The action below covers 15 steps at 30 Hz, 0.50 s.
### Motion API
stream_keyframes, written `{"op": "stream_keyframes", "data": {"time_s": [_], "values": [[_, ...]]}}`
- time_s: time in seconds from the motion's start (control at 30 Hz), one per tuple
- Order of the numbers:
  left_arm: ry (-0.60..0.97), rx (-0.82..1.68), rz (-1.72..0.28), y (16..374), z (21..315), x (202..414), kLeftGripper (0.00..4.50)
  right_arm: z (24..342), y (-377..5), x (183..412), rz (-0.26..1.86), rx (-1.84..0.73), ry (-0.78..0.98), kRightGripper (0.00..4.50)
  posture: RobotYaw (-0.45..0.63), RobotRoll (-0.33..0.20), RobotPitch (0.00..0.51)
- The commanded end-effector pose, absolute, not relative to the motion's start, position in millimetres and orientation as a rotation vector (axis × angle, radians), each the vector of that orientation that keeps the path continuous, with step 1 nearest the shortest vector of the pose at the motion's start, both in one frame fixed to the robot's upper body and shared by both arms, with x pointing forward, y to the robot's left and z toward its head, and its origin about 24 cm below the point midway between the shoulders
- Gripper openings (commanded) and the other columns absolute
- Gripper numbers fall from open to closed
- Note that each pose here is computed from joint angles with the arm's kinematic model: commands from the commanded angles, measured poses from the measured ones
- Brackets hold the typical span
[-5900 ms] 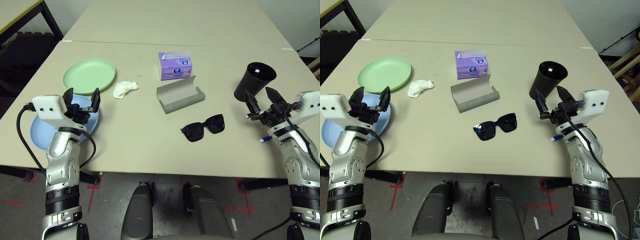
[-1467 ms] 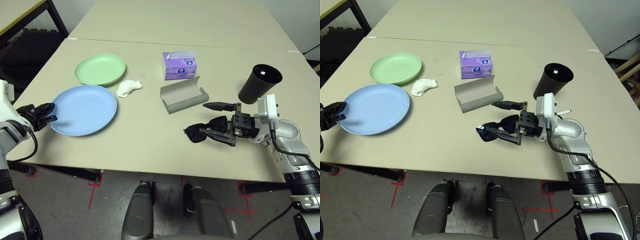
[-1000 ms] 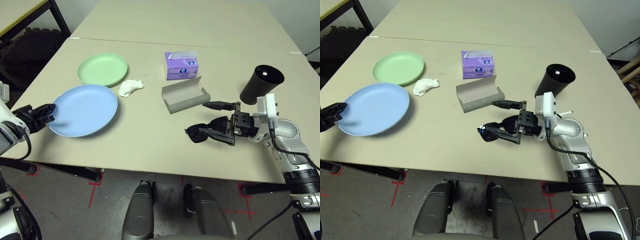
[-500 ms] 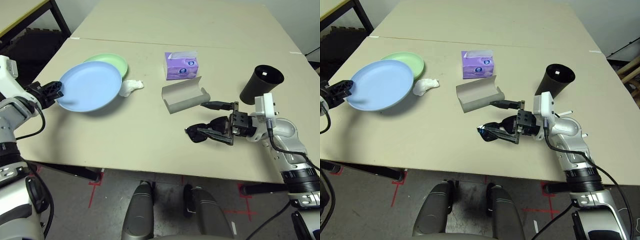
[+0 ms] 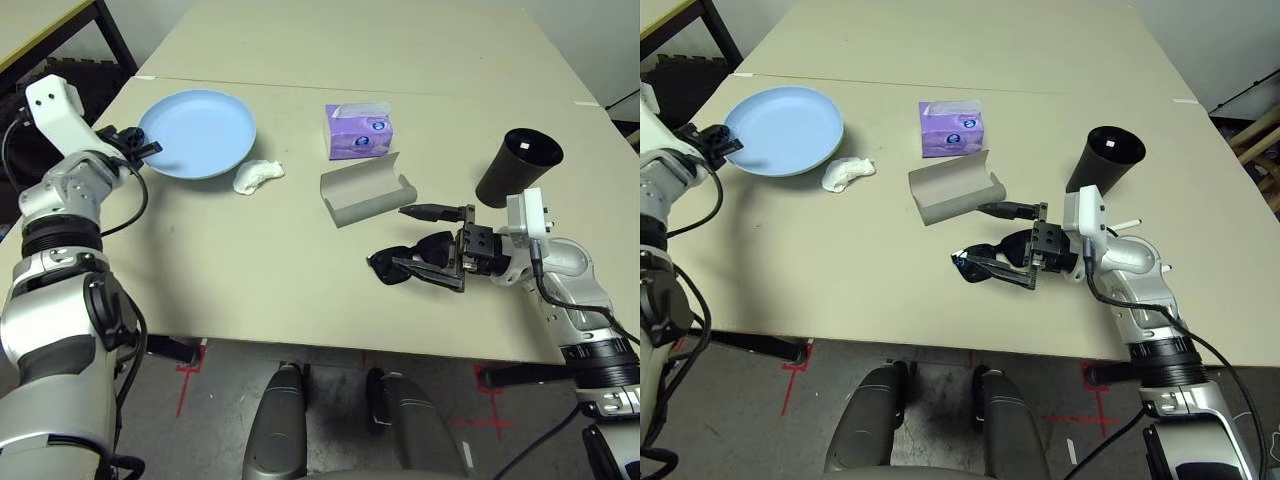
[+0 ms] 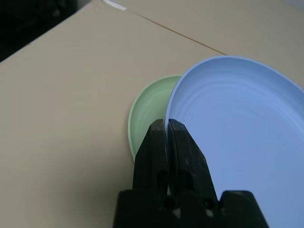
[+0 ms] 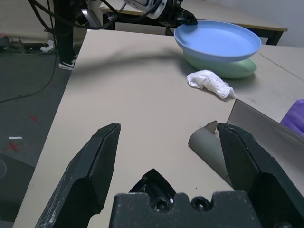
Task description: Organize and tidy the items on the table.
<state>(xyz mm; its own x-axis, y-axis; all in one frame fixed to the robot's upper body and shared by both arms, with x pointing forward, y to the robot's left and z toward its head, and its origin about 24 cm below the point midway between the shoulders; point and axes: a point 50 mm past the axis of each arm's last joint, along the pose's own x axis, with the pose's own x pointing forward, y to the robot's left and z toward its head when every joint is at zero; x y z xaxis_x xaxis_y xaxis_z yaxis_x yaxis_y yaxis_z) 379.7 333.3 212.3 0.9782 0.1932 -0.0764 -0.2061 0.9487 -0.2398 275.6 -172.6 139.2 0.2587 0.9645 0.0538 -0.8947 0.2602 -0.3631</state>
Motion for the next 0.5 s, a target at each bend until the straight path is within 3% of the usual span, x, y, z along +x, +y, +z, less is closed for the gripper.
{"op": "stream_keyframes", "data": {"time_s": [0.03,0.37,0.5], "values": [[0.035,-0.231,0.235,332.8,215.3,382.4,0.04,139.0,-172.8,272.4,1.281,-0.283,-0.287,4.50,0.17,0.000,0.171],[0.004,-0.201,0.262,330.5,217.7,385.2,0.04,139.0,-172.6,272.3,1.277,-0.282,-0.286,4.50,0.18,0.000,0.174],[-0.006,-0.177,0.272,329.9,217.1,385.8,1.15,138.6,-172.3,271.9,1.278,-0.280,-0.286,4.50,0.18,0.000,0.174]]}}
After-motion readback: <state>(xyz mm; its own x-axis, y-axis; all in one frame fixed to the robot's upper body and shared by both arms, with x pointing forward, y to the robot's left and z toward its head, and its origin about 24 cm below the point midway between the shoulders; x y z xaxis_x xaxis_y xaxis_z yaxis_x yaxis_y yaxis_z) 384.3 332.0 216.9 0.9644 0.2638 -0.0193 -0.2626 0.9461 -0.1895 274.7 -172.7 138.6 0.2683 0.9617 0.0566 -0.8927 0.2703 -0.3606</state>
